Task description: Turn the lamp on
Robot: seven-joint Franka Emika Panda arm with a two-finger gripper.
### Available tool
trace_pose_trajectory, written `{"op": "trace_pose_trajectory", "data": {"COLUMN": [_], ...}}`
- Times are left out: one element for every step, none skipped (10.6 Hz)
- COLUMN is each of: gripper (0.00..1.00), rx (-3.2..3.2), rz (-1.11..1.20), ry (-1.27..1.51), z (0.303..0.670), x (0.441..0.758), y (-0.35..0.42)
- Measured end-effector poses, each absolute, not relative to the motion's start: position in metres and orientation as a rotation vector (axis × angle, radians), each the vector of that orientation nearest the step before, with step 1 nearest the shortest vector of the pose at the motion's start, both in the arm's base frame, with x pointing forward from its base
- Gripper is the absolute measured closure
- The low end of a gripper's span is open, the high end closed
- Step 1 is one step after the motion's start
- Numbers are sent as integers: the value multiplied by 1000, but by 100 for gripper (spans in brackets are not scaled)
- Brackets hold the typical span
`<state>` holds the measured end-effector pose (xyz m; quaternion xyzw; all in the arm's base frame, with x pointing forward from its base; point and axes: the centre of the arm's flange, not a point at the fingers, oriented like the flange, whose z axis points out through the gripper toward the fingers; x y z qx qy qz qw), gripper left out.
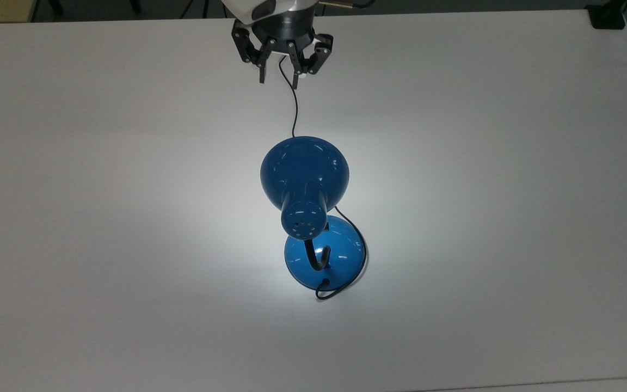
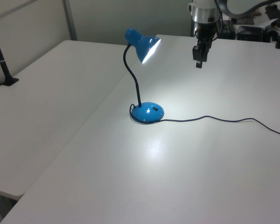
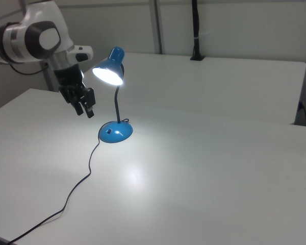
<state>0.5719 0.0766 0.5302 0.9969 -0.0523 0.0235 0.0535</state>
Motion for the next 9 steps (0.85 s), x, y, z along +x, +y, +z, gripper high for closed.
{"op": "trace_pose_trajectory", "data": {"gripper": [33,17,2,0,0,0,0,0,0], "rx": [3027,3026,3025,3024,3024,3024,3025,3026,3027], "rz": [27,13,8,3,1,2,10,20,22], "ry": [-161,-160,-160,-153,-136,-119,-103,-98,-95], "z": [538,543,548,553,558,561,565,570,576], "x": [567,565,562,560,558,556,555,556,556], "y": [68,63,59,54,50,48,46,43,40]}}
